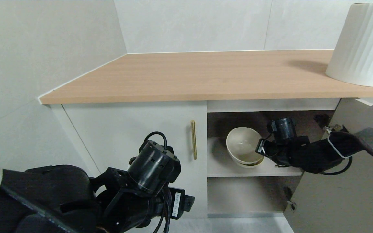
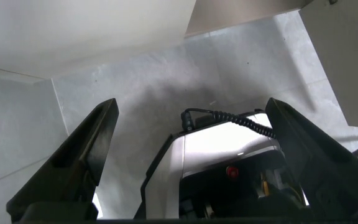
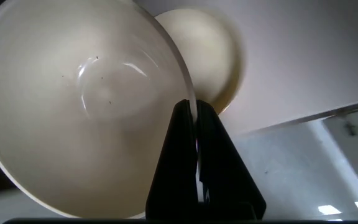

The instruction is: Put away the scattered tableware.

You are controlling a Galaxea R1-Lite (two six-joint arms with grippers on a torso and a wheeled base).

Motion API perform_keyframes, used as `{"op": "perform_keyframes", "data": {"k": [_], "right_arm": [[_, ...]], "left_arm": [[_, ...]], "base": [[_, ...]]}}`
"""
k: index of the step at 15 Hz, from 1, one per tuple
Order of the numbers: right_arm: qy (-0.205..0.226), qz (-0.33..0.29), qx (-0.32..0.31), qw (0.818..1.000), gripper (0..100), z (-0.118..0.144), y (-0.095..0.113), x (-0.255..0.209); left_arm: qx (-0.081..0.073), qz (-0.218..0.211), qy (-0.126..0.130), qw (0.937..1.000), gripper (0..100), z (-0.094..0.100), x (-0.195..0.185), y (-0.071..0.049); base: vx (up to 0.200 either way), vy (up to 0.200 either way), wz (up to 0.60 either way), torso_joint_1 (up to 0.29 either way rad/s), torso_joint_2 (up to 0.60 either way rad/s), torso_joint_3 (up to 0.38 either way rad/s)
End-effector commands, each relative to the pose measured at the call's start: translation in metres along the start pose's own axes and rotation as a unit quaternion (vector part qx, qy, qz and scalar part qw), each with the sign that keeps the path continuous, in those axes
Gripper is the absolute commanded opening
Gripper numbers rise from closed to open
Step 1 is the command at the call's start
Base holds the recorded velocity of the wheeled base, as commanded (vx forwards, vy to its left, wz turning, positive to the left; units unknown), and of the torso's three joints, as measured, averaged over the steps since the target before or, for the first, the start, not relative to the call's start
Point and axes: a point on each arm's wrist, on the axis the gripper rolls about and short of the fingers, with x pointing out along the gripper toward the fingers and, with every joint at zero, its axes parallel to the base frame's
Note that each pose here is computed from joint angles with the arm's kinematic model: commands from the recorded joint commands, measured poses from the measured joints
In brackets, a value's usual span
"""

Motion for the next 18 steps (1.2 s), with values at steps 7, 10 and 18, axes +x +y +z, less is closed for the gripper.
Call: {"op": "perform_keyframes", "data": {"k": [7, 10, 18], "right_arm": [[-0.005, -0.044, 0.014, 0.999, 0, -0.004, -0.017, 0.040], [-0.005, -0.045, 0.014, 0.999, 0, -0.005, -0.017, 0.046], [-0.008, -0.048, 0.013, 0.999, 0, -0.005, -0.017, 0.048]], "left_arm": [[-0.001, 0.001, 0.000, 1.0000, 100, 0.000, 0.000, 0.000], [-0.001, 0.001, 0.000, 1.0000, 100, 0.000, 0.000, 0.000], [0.000, 0.000, 0.000, 1.0000, 100, 0.000, 0.000, 0.000]], "base": [[0.000, 0.000, 0.00, 0.000, 0.00, 0.000], [0.000, 0.000, 0.00, 0.000, 0.00, 0.000], [0.000, 0.000, 0.00, 0.000, 0.00, 0.000]]}}
